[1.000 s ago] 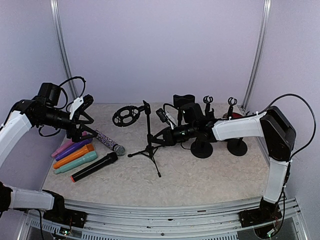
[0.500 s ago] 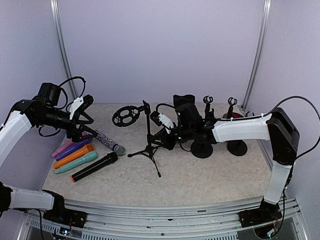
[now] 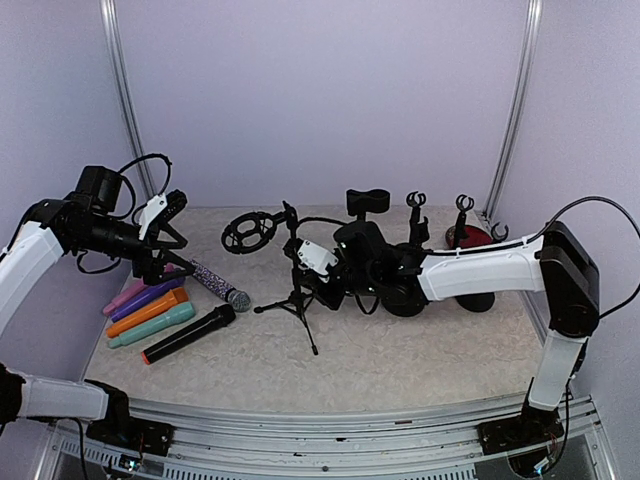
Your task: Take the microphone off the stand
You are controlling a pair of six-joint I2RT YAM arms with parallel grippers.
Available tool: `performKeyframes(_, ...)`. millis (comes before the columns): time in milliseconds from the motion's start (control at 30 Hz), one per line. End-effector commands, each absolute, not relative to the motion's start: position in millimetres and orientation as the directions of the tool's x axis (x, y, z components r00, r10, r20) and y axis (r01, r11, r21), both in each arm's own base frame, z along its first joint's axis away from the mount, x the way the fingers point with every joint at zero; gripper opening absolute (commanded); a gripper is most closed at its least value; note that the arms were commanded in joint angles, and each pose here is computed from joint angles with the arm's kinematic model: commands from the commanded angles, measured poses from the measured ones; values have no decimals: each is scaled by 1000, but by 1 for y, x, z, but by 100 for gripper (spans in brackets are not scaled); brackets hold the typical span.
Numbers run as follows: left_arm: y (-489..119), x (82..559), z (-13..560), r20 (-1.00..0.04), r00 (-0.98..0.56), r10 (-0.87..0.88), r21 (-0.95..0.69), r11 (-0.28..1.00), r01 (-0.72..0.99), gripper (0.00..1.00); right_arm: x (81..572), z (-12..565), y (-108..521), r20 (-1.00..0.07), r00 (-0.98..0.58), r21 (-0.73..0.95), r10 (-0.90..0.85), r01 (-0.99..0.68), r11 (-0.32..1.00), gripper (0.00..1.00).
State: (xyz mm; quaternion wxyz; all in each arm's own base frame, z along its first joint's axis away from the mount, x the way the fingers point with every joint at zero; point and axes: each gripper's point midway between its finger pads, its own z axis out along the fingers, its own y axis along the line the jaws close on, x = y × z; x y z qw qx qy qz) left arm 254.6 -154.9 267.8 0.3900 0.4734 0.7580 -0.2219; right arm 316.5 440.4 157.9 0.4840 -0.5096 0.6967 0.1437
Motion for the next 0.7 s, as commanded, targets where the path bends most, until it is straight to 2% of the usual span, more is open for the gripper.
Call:
performKeyframes(0,-153,254,281,-808,-220,546,64,453,889,81,317,134,418,-709,21,-449,-705,-784,428,0)
performKeyframes(267,-153,255,286,-811,-215,544,69,454,888,81,325,139,410,-567,123,-680,-814,-628,379,0)
performKeyframes(500,-154,254,287,-812,-214,543,68,452,889,81,322,144,417,-345,260,-881,-902,-422,216,0)
performKeyframes(600,-154,254,288,-812,-212,543,70,452,889,81,320,153,427,-328,290,-899,-899,-388,203,0)
performKeyframes(667,-153,253,286,-810,-214,546,70,452,889,81,320,166,431,-349,301,-900,-887,-371,229,5)
